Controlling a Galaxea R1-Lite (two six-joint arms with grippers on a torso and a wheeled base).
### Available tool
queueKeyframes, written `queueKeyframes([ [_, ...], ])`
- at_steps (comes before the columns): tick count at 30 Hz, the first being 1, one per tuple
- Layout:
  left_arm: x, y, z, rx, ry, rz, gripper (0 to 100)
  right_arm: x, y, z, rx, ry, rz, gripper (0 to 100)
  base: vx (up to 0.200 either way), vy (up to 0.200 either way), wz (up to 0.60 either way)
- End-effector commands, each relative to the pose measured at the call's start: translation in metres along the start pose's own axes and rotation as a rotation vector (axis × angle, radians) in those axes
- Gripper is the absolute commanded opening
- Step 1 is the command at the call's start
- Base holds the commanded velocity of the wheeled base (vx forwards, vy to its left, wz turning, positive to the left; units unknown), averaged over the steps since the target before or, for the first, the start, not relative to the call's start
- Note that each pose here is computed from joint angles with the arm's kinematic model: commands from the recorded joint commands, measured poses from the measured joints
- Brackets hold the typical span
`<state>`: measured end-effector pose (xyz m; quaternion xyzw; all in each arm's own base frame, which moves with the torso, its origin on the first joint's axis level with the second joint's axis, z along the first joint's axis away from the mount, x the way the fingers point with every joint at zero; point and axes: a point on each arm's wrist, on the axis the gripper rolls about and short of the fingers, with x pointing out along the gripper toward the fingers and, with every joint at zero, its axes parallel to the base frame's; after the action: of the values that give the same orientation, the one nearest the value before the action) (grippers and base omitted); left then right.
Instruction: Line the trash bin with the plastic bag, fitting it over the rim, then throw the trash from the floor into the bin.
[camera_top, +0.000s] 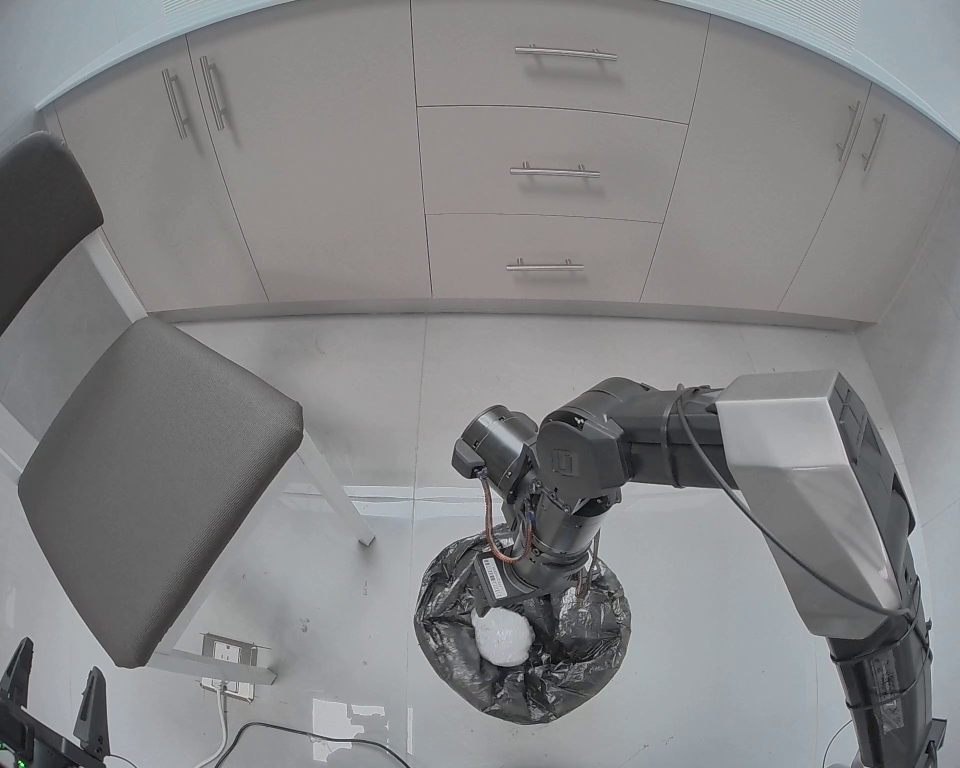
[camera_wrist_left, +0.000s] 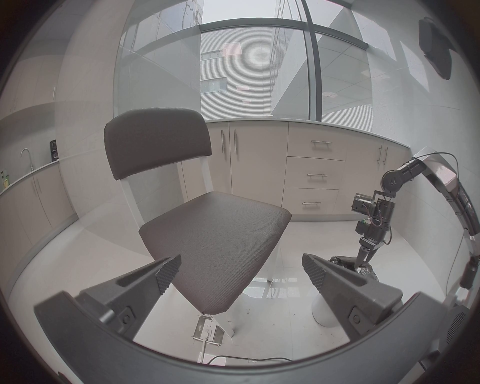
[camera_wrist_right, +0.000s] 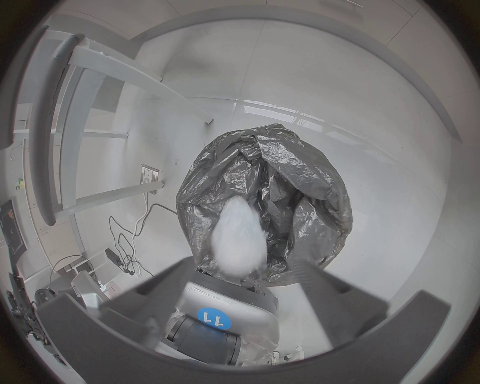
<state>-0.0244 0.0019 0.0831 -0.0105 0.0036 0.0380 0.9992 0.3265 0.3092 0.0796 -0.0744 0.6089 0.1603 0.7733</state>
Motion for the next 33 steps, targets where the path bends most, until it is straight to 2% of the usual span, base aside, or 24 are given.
queueKeyframes([
  [1, -0.001, 0.000, -0.001, -0.001, -0.007, 0.001, 100, 0.004, 0.000, 0.001, 0.001, -0.005, 0.001, 100, 0.000, 0.000, 0.00],
  [6, -0.001, 0.000, 0.000, -0.001, -0.010, 0.001, 100, 0.005, 0.000, 0.004, 0.014, -0.025, 0.011, 100, 0.000, 0.000, 0.00],
  [13, -0.001, 0.000, 0.000, -0.001, -0.010, 0.001, 100, 0.019, 0.001, 0.002, 0.010, 0.001, -0.001, 100, 0.000, 0.000, 0.00],
  [14, -0.001, 0.000, 0.000, -0.001, -0.010, 0.002, 100, 0.021, 0.001, 0.001, 0.010, 0.006, -0.004, 0, 0.000, 0.000, 0.00],
  [21, -0.001, 0.000, 0.000, -0.001, -0.008, 0.002, 100, 0.042, -0.010, 0.003, 0.027, 0.040, -0.025, 0, 0.000, 0.000, 0.00],
  [23, -0.001, 0.000, -0.001, -0.001, -0.007, 0.001, 100, 0.046, -0.013, 0.006, 0.035, 0.026, -0.022, 0, 0.000, 0.000, 0.00],
  [26, -0.001, 0.000, 0.000, -0.001, -0.010, 0.001, 100, 0.058, -0.018, 0.016, 0.051, -0.042, -0.003, 0, 0.000, 0.000, 0.00],
  [33, -0.001, 0.000, -0.001, -0.001, -0.007, 0.001, 100, 0.078, -0.027, 0.018, 0.044, -0.037, -0.021, 0, 0.000, 0.000, 0.00],
])
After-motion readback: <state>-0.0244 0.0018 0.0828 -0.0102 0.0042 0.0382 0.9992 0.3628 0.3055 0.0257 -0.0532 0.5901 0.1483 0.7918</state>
